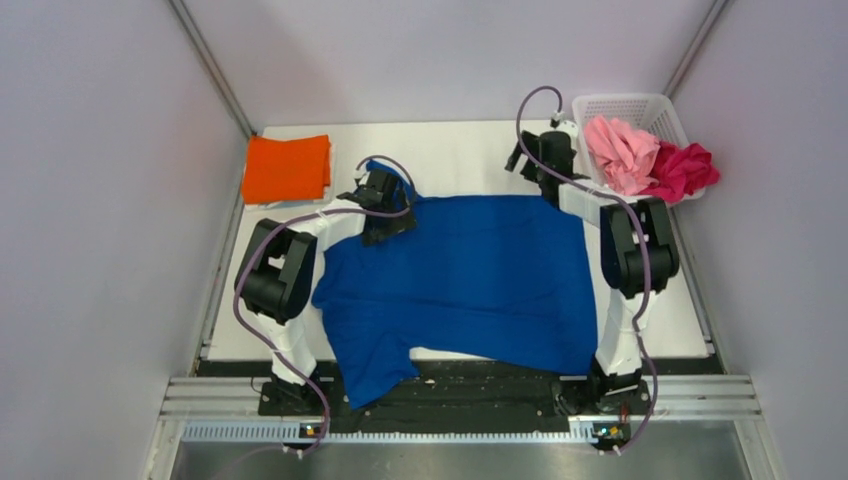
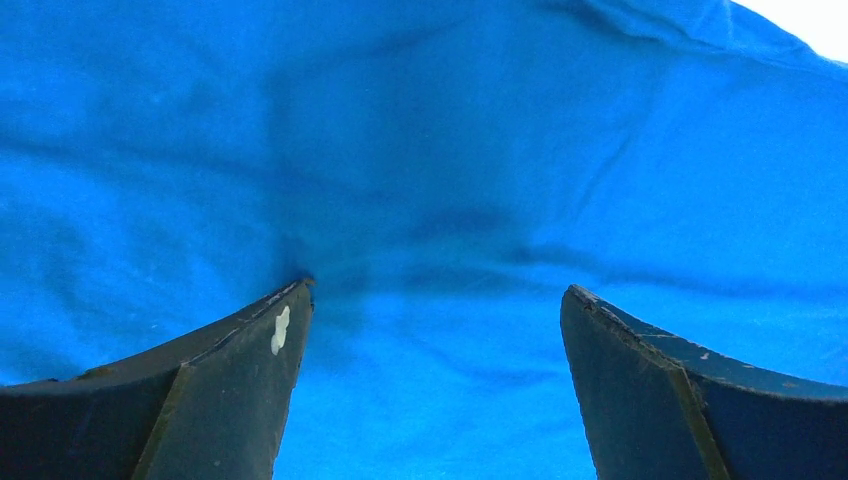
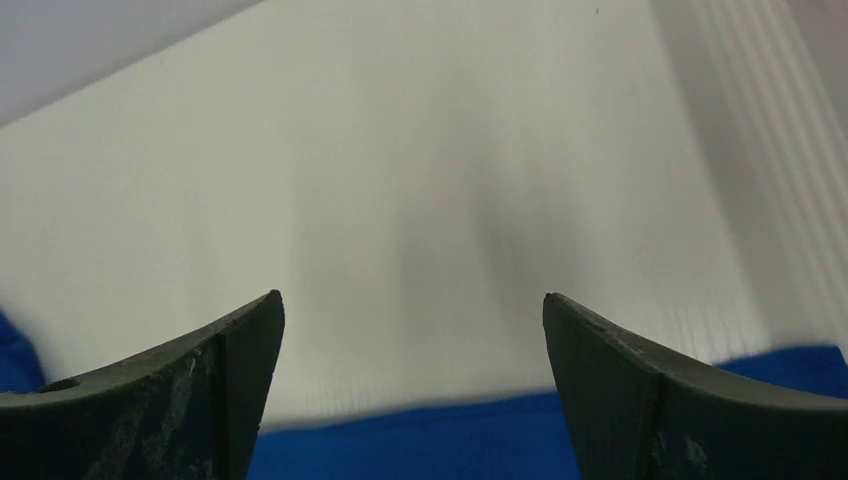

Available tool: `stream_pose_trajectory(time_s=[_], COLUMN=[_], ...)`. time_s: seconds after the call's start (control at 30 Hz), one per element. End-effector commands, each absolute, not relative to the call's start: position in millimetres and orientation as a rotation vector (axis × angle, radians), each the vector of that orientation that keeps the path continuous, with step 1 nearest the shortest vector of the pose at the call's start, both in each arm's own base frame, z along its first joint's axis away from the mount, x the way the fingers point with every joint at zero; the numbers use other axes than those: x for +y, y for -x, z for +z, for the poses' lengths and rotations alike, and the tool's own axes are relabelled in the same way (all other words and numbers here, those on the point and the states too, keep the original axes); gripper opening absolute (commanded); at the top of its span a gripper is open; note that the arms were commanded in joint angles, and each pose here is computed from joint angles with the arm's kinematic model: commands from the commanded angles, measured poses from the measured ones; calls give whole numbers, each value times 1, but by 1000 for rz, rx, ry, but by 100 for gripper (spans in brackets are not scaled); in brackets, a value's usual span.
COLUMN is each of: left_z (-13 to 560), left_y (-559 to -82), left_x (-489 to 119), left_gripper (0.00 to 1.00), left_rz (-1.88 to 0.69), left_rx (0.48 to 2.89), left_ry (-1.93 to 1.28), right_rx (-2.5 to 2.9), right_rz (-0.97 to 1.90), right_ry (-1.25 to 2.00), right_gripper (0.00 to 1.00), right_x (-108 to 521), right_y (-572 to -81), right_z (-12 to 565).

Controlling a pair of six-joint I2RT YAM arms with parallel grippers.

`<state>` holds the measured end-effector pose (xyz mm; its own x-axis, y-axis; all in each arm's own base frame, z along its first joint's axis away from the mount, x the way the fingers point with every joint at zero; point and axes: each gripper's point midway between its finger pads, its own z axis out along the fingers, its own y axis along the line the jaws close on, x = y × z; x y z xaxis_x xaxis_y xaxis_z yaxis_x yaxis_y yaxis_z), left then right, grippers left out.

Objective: Fold and stack the t-shirts
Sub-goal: Flatten out the tshirt

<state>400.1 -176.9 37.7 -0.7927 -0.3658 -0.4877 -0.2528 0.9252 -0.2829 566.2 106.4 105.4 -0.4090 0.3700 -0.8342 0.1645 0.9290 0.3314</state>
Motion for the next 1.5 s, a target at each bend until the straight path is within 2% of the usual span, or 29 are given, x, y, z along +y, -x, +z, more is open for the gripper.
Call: stream_pose_trajectory(time_s=[0.0, 0.23, 0.43, 0.57, 0.77, 1.23, 1.33, 1.47], left_z=[57, 92, 83, 79, 93, 81, 91, 136], left_y=[-414, -471, -497, -511, -516, -547, -561, -589], left_x=[-158, -157, -168, -174, -200, -212, -223, -242], left_gripper=[99, 99, 99, 99, 99, 99, 99, 99], left_rz=[-213, -427, -571, -617, -823, -866, -934, -1073], left_rx=[2494, 2350, 2348, 2332, 2277, 2259, 2222, 2056], left_ry=[565, 657, 634, 638, 580, 545, 521, 453], right_rx=[1973, 2129, 2247, 2277, 2300, 2305, 2292, 2287], right_rz=[431, 508, 539, 513, 489, 472, 444, 439], right_ry=[-251, -162, -173, -188, -186, -172, -180, -178], right_gripper=[99, 99, 99, 99, 99, 99, 99, 99], right_x=[135, 171, 181, 175, 173, 171, 166, 166], right_y=[-523, -430, -387, -379, -378, -377, -379, -380], right_z=[144, 105, 67, 56, 49, 51, 53, 56])
